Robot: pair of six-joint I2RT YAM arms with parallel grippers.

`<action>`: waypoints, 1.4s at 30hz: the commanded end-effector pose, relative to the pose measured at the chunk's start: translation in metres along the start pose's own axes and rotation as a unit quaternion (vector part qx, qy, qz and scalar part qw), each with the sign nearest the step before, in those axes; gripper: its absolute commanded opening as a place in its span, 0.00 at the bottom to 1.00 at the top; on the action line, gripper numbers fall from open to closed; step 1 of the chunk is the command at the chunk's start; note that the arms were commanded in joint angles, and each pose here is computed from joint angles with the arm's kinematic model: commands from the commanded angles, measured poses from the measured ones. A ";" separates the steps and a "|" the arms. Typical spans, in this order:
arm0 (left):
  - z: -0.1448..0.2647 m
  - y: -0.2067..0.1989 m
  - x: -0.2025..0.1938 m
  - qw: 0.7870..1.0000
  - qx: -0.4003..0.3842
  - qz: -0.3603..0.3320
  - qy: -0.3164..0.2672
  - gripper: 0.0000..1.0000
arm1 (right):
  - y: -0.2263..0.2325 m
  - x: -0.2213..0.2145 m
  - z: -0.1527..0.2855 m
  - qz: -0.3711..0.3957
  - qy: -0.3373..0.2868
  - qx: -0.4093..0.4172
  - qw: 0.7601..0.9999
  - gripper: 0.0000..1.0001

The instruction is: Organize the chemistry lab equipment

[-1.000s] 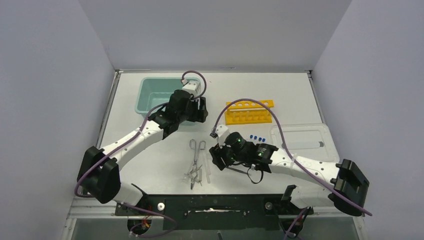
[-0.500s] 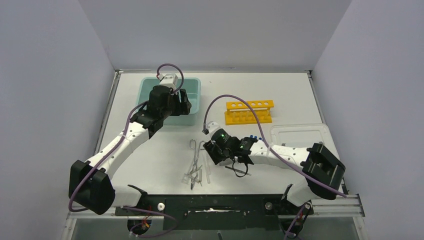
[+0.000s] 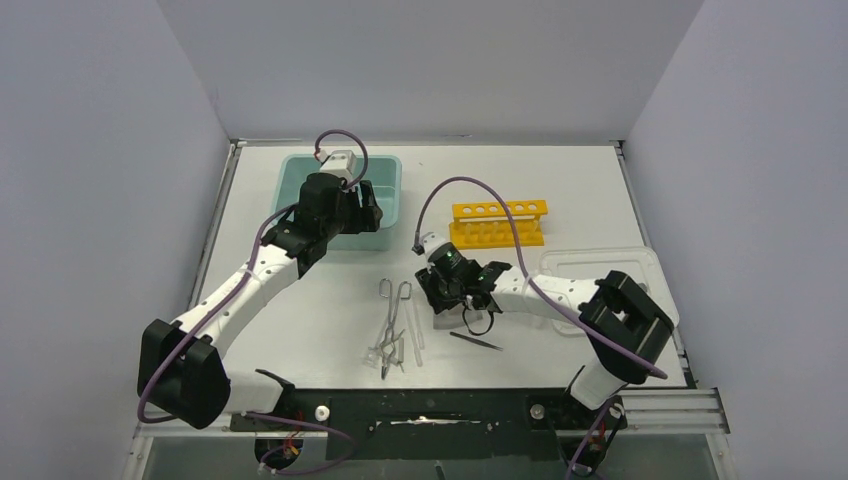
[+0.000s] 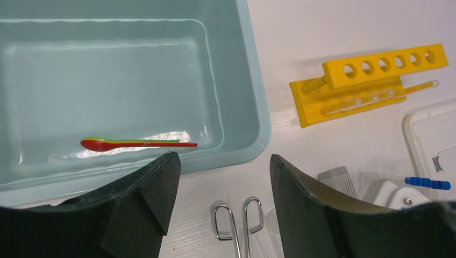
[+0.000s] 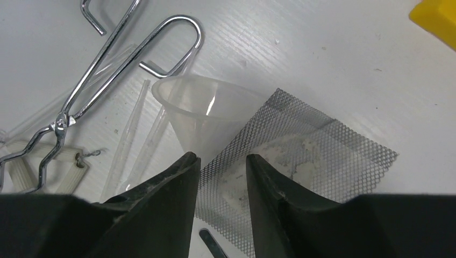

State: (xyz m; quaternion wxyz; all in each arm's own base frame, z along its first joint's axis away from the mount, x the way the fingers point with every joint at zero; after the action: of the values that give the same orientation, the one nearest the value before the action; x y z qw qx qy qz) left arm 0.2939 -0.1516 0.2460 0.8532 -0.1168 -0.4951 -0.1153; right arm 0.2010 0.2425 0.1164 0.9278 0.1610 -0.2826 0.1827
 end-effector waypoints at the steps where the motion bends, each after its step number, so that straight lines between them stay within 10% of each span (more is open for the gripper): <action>1: 0.000 -0.002 0.010 1.000 -0.009 -0.003 -0.023 0.61 | 0.010 0.023 -0.006 0.006 -0.028 0.034 0.999 0.35; 13: 0.006 0.000 0.015 0.999 -0.001 -0.005 -0.033 0.59 | 0.019 0.058 0.014 0.020 -0.070 0.049 0.996 0.02; 32: 0.050 -0.008 0.056 0.979 -0.114 -0.025 -0.165 0.79 | -0.004 0.101 0.069 -0.003 -0.147 0.103 0.984 0.00; 42: 0.068 -0.034 0.078 0.917 -0.298 -0.146 -0.220 0.80 | -0.016 0.137 0.124 -0.008 -0.179 0.291 0.940 0.00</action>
State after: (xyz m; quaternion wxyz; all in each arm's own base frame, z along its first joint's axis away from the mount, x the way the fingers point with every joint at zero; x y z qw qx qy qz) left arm 0.2687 -0.1594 0.3070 0.7278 -0.2686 -0.5783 -0.2526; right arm 0.2611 0.2089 0.2359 0.8505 0.3427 -0.3620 0.1676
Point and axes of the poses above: each gripper's point midway between its finger pads, its own z axis back along the fingers, its own y axis along the line the jaws close on, x = y × z, the point moved 9 cm from there along z, back along the fingers, and after that the axes turned 14 degrees about -z, right-handed, at the moved point
